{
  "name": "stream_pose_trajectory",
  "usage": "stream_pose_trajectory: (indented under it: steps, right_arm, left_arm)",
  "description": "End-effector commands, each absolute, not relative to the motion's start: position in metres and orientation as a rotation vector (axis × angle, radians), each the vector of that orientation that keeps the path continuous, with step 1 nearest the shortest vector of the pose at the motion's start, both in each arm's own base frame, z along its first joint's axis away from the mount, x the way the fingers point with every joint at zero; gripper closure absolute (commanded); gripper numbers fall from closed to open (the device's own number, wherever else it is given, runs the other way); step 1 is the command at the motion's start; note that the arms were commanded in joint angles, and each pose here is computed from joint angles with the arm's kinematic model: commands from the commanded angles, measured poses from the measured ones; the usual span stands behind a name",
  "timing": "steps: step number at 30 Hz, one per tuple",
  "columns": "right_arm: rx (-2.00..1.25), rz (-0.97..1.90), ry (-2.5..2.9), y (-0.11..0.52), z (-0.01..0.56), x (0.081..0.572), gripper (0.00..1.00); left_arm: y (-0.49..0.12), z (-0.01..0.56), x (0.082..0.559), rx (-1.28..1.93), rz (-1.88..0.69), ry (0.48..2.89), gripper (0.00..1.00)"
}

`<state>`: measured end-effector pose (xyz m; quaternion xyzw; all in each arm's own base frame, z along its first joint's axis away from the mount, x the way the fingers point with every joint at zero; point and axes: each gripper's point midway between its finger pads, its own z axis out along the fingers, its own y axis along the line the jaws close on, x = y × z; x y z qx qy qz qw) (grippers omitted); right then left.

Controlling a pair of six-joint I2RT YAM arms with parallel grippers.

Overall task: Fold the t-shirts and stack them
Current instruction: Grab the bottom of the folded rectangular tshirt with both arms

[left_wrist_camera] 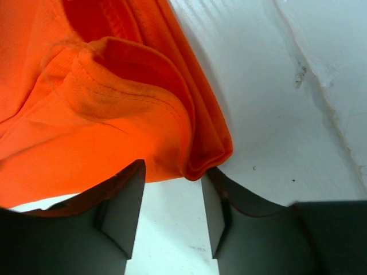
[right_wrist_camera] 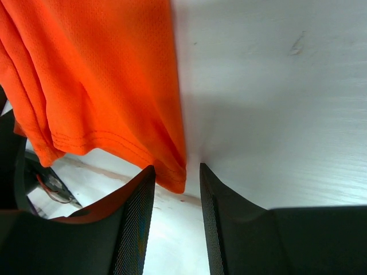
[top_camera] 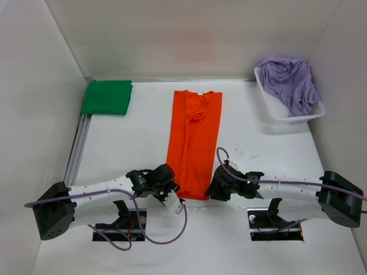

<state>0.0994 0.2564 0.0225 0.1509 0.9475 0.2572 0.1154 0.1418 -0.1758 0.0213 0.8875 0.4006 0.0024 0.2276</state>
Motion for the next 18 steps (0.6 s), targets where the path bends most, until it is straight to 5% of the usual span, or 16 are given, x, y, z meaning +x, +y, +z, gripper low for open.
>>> stream_pose_trajectory:
  steps: [1, 12, 18]
  right_arm:
    - [0.439, 0.761, 2.789, 0.263, 0.019, 0.098, 0.58]
    - [0.415, 0.818, 2.809, 0.277, 0.016, 0.093, 0.61]
    - [0.410, 0.825, 2.804, 0.276, 0.015, 0.092, 0.72]
  left_arm:
    - [-0.167, 0.008, 0.124, 2.558, -0.068, 1.075, 0.61]
    - [-0.142, 0.015, 0.109, 2.751, -0.113, 1.147, 0.43]
    - [-0.150, 0.005, 0.106, 2.763, -0.131, 1.137, 0.55]
